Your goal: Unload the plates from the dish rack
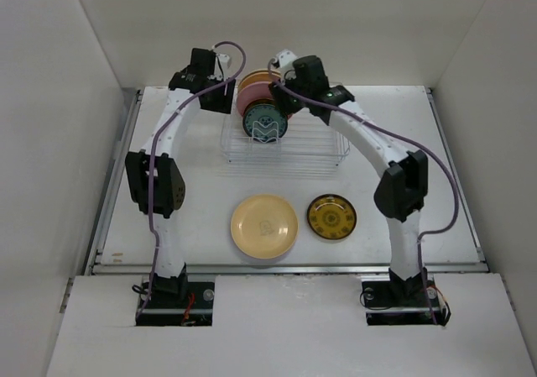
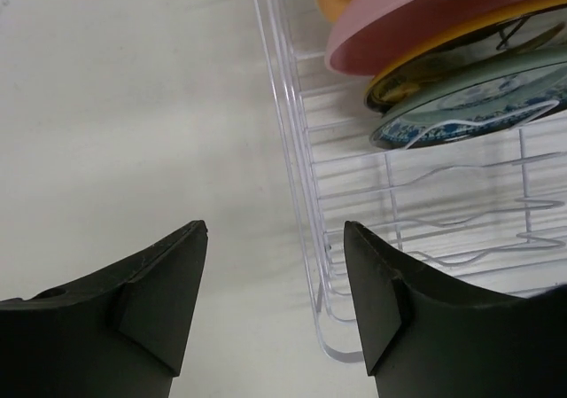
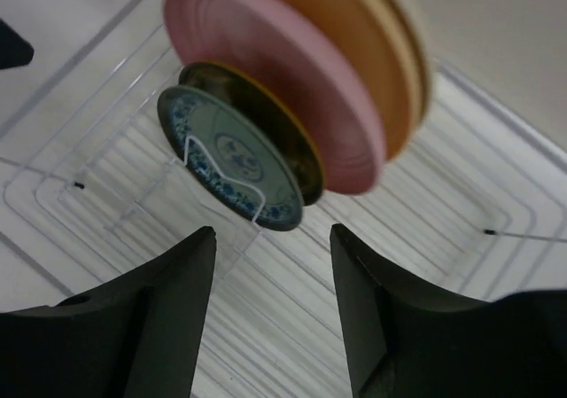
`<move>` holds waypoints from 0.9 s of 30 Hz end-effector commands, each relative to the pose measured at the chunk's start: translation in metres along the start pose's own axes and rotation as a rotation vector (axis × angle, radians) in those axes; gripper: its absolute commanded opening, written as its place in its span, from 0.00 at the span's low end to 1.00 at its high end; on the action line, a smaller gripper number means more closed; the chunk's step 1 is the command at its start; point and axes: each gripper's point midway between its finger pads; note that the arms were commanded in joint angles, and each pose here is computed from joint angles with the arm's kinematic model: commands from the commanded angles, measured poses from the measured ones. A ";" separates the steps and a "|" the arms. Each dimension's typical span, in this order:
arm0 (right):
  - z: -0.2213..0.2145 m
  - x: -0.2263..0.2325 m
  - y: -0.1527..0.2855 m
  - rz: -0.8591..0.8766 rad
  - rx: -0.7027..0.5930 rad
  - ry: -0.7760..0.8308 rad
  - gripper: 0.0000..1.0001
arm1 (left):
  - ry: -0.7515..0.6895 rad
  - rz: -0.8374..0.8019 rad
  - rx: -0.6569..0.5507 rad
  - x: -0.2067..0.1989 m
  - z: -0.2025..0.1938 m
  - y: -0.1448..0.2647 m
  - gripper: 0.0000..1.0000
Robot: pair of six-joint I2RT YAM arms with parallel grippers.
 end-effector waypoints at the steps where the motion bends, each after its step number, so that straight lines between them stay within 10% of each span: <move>1: -0.026 0.015 -0.029 0.061 0.084 0.042 0.59 | 0.054 0.030 0.118 0.000 -0.025 -0.007 0.60; 10: -0.029 0.017 -0.076 0.040 0.052 0.028 0.53 | 0.080 0.031 0.225 0.000 -0.059 -0.041 0.50; 19: -0.040 0.013 -0.081 0.014 0.073 0.019 0.53 | 0.081 -0.066 0.316 -0.019 -0.088 -0.053 0.00; 27: -0.016 0.016 -0.056 0.031 0.027 0.019 0.58 | 0.074 -0.074 0.361 -0.021 -0.103 -0.053 0.00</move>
Point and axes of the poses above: each gripper's point midway between its finger pads, its own y axis back along the fingers, its own x axis along the line the jaws close on, z = x × y, and after that the axes turned 8 degrees about -y, right-handed
